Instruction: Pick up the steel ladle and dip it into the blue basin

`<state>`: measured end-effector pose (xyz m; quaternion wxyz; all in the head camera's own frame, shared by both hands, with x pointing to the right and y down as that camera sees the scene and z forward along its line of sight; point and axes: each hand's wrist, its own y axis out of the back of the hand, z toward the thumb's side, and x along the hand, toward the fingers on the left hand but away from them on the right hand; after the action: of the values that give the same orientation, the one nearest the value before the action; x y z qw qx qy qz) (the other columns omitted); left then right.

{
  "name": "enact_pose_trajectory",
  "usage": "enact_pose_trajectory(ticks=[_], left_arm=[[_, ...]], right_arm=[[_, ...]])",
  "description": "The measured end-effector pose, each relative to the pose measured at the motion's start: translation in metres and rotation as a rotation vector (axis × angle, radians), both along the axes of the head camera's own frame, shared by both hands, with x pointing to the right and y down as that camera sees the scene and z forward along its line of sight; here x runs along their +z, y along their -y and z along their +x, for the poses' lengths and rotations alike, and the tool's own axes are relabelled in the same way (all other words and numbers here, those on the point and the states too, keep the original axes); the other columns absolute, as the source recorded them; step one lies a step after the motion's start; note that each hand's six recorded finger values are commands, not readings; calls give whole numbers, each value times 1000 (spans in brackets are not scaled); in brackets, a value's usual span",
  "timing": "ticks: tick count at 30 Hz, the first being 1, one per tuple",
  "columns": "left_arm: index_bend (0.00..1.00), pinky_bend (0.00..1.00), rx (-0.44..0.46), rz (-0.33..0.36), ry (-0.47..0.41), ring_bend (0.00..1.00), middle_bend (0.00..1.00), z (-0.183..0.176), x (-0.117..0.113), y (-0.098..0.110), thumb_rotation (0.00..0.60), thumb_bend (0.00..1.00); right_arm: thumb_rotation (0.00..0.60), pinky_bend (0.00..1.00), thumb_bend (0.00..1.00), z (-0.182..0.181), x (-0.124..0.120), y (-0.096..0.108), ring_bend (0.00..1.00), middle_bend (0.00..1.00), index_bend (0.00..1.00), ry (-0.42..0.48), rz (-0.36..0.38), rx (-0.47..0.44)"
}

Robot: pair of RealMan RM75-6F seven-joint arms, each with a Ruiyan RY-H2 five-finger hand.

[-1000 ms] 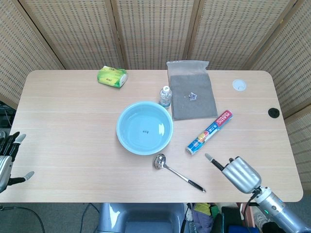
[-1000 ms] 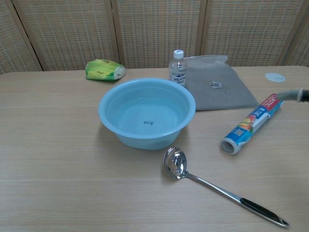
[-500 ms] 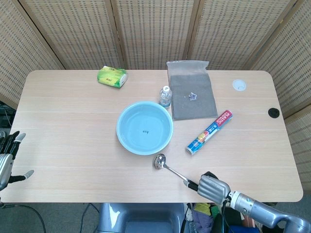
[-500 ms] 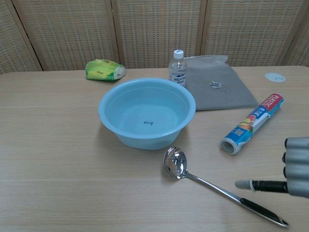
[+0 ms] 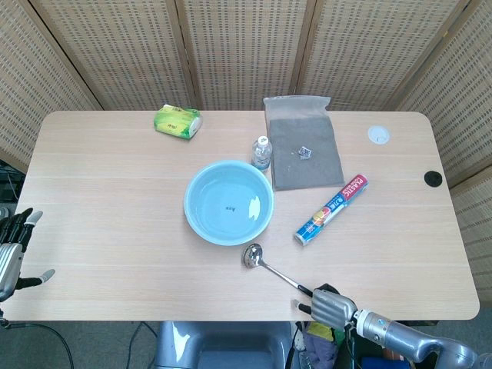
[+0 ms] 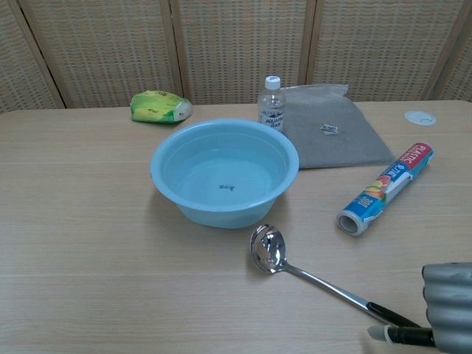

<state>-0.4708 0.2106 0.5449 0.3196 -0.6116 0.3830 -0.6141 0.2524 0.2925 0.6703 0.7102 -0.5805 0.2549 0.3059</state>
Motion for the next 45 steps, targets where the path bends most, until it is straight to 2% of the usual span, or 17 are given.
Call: enact_pose_trajectory(ticks=[17, 26, 37, 42, 43, 45], left_arm=[[0, 0, 7, -12, 5, 0, 0, 3, 4, -1, 600, 0], [0, 0, 14, -20, 8, 0, 0, 5, 7, -2, 600, 0], [0, 0, 18, -27, 16, 0, 0, 7, 9, -3, 600, 0], [0, 0, 17, -30, 21, 0, 0, 6, 11, -3, 600, 0], [0, 0, 17, -30, 22, 0, 0, 6, 11, -3, 600, 0], [0, 0, 18, -30, 25, 0, 0, 6, 11, -3, 600, 0]], right_arm=[[600, 1000, 707, 29, 15, -5, 841, 784, 128, -95, 0, 52], [600, 1000, 707, 42, 16, 10, 841, 785, 135, -128, 35, 114], [600, 1000, 706, 52, 21, 42, 841, 786, 135, -167, 99, 214], [600, 1000, 704, 49, 13, 44, 841, 792, 135, -149, 113, 229], [600, 1000, 701, 47, 10, 44, 843, 795, 135, -140, 112, 233], [600, 1000, 625, 42, 0, 45, 848, 803, 135, -108, 111, 252]])
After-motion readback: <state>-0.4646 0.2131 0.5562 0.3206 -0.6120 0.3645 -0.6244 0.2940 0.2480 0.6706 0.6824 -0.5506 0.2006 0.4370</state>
